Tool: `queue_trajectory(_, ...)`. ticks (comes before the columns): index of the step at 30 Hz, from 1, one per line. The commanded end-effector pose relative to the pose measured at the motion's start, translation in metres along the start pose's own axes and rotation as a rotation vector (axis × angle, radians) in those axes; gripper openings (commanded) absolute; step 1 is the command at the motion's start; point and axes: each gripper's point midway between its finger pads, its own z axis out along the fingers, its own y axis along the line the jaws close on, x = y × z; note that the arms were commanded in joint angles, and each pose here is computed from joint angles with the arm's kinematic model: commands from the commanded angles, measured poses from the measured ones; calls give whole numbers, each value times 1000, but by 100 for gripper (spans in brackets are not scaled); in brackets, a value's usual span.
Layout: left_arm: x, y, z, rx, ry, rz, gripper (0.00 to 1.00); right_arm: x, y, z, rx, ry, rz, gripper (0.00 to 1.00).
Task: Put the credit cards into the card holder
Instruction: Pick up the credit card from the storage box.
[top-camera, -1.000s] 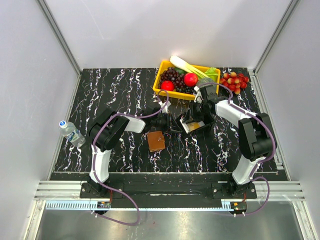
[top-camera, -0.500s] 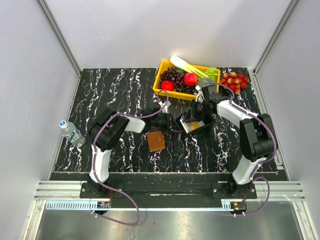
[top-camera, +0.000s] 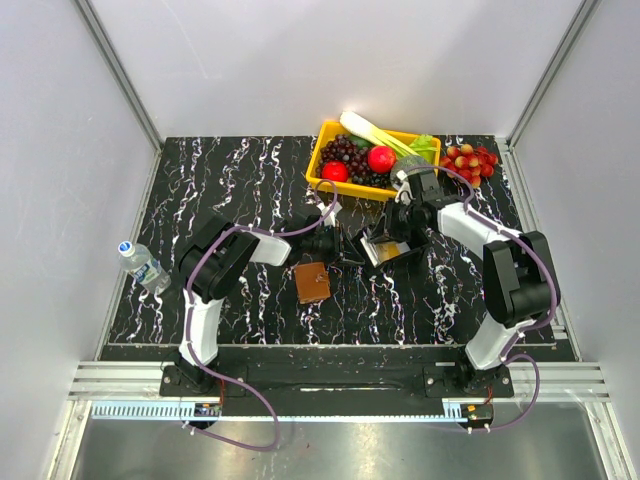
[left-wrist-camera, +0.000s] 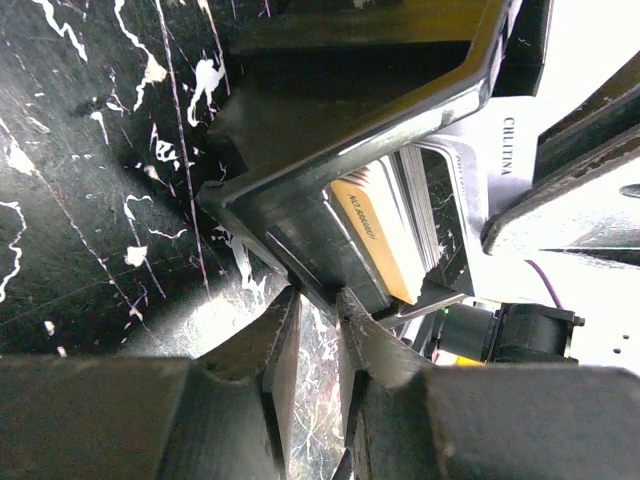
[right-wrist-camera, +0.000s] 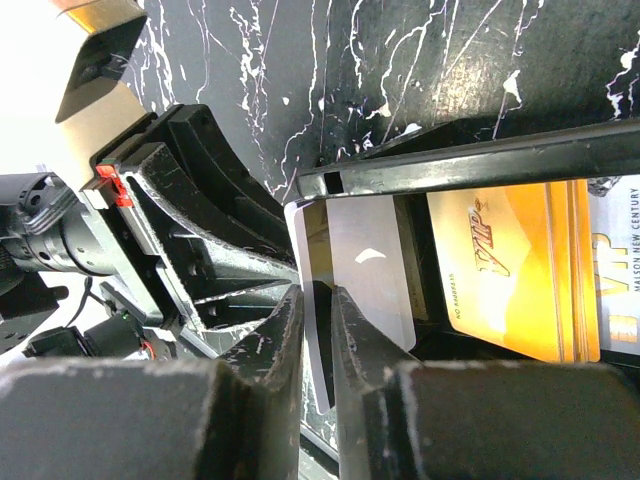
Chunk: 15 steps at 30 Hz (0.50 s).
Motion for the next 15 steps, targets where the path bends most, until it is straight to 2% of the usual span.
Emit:
queue_trajectory(1, -11, -24, 9, 87, -26, 85, 22, -16, 37, -17, -128, -68, -18, 18)
queue_trajectory(15, -10, -26, 9, 94, -18, 87, 22, -29, 25, -29, -53, -155, -19, 18)
